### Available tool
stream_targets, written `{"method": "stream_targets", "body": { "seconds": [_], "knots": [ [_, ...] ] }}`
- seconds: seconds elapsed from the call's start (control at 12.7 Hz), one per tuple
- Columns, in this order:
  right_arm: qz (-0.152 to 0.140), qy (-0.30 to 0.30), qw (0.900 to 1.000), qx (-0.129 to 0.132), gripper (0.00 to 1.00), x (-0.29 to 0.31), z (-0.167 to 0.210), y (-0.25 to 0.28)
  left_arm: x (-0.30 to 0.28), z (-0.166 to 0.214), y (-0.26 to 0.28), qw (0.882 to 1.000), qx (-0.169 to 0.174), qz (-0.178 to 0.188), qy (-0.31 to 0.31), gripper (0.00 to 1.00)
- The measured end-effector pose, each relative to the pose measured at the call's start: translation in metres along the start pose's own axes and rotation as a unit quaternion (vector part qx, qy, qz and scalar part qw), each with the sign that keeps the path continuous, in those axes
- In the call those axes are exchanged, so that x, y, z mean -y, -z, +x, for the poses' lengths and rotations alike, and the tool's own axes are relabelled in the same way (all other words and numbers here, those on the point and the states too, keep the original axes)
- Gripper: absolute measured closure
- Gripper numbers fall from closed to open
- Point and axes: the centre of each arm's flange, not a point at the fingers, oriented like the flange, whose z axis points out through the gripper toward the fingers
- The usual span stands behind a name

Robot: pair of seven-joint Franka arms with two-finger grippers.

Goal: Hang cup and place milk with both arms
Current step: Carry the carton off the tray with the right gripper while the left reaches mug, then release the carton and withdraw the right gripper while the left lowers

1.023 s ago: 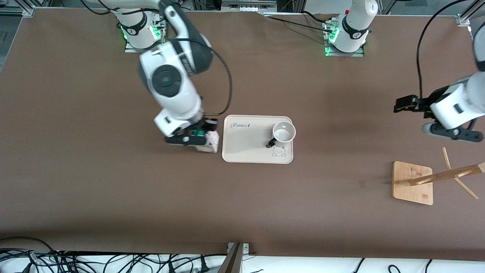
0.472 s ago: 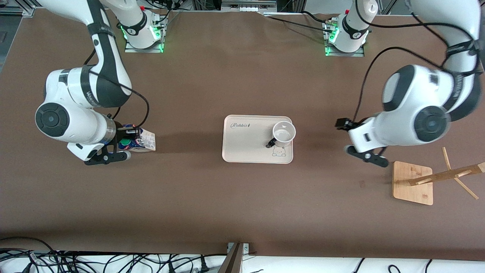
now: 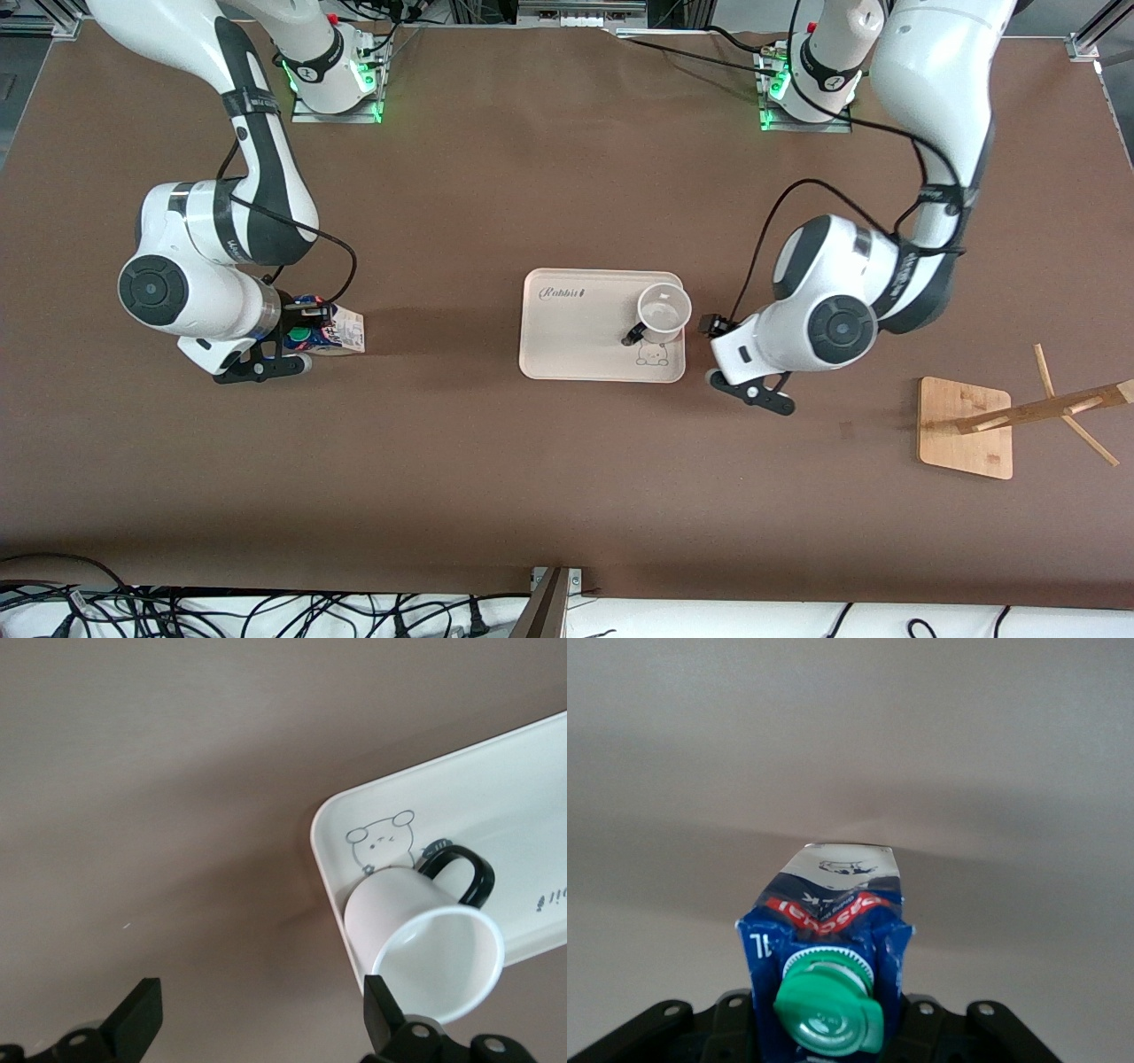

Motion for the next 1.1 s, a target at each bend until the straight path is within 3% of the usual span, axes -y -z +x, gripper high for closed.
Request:
{"method": "stream_targets", "body": {
  "seconds": [0.24, 0.47, 0.79, 0.94, 1.1],
  "knots": [
    [0.005, -0.002, 1.0, -0.009, 0.3, 0.0, 0.001, 0.007, -0.063, 0.003, -0.04, 1.0, 0.015, 0.002, 0.027, 0.0],
    [0.007, 0.001, 0.999, -0.05, 0.0, 0.002, 0.007, 0.055, -0.107, -0.01, -0.045, 0.998, 0.025, -0.001, 0.055, 0.0],
    [0.005, -0.01, 0.994, -0.105, 0.0, -0.022, -0.004, 0.181, -0.112, -0.035, -0.048, 0.997, 0.043, 0.007, 0.058, 0.0],
    [0.005, -0.019, 0.994, -0.111, 0.0, -0.035, -0.019, 0.219, -0.12, -0.04, -0.056, 0.997, 0.039, 0.005, 0.067, 0.0],
    [0.017, -0.021, 0.995, -0.099, 0.0, -0.043, -0.047, 0.245, -0.122, -0.04, -0.065, 0.997, 0.025, 0.001, 0.07, 0.0]
  ]
}}
